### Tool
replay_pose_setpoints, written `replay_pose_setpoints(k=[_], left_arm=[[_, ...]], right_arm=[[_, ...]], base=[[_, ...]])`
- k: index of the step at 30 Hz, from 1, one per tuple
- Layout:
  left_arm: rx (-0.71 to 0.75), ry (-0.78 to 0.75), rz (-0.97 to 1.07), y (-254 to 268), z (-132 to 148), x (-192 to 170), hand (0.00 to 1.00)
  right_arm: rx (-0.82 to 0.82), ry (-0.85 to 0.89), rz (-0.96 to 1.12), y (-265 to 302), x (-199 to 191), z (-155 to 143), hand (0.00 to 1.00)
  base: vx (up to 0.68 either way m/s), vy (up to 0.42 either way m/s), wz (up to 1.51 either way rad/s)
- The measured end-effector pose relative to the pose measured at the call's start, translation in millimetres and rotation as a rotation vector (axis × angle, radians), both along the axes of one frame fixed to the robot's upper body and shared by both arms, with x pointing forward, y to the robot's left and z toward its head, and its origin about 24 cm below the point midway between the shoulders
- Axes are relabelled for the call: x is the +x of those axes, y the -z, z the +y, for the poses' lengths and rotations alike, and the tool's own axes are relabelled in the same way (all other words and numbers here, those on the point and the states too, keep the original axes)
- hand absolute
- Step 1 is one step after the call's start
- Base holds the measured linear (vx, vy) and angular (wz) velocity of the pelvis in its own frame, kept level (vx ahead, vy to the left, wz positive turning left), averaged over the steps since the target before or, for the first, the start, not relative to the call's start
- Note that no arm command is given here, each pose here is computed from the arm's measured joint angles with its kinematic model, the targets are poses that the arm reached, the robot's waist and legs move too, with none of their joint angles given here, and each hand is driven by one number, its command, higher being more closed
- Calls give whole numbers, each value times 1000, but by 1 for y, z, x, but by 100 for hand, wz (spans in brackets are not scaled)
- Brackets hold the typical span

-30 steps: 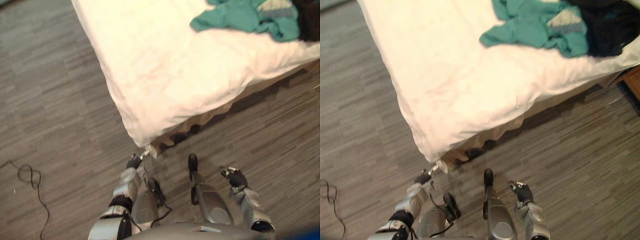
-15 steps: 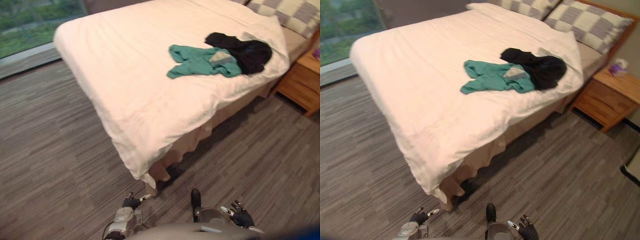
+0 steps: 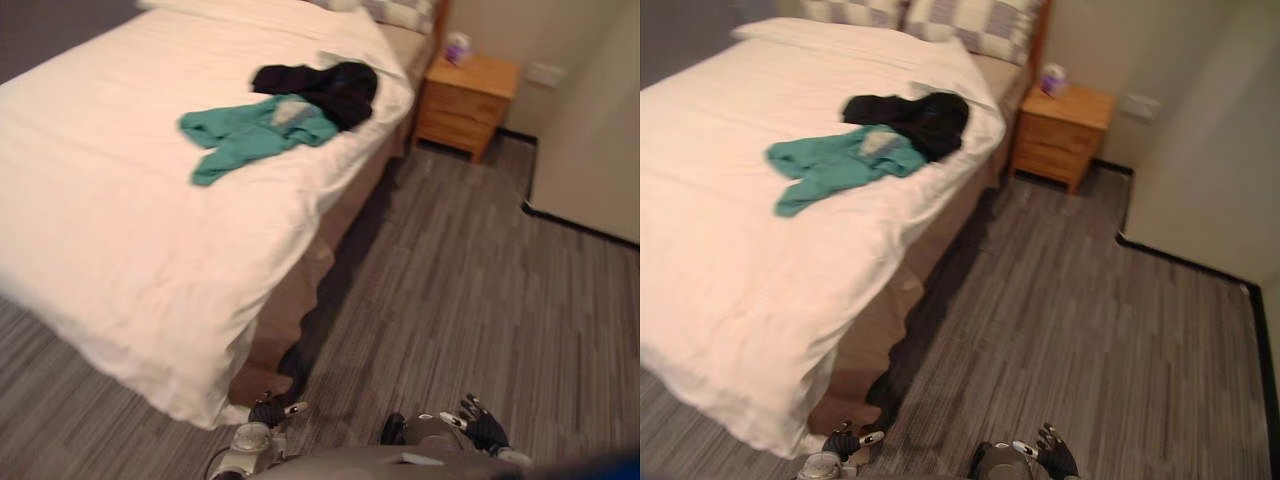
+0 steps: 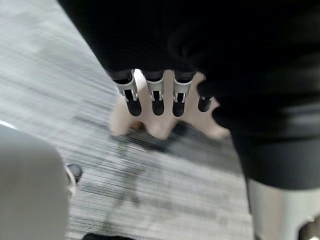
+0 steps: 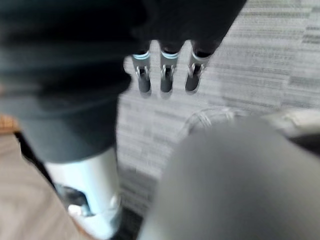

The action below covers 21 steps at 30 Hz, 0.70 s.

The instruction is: Tidy the bed and pick cloth on bed and put in laundry

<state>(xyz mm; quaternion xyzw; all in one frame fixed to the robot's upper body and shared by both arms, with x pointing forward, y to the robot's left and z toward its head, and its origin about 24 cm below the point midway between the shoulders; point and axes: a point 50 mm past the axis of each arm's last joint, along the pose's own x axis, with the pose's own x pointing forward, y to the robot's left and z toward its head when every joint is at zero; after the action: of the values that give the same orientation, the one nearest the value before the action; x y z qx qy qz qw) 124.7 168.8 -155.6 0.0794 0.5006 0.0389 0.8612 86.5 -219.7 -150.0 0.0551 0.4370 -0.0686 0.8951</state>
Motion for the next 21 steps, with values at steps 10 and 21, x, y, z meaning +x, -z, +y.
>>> replay_pose_setpoints(k=[10,21], left_arm=[[-2,-5,-50,-1,5,-7,0],[-41,-111,-9,5,10,-24,0]], right_arm=[[1,-72,45,3,5,5,0],[74,103,183,14,-25,12,0]], base=[[-11,-5,-103],[44,98,-25]])
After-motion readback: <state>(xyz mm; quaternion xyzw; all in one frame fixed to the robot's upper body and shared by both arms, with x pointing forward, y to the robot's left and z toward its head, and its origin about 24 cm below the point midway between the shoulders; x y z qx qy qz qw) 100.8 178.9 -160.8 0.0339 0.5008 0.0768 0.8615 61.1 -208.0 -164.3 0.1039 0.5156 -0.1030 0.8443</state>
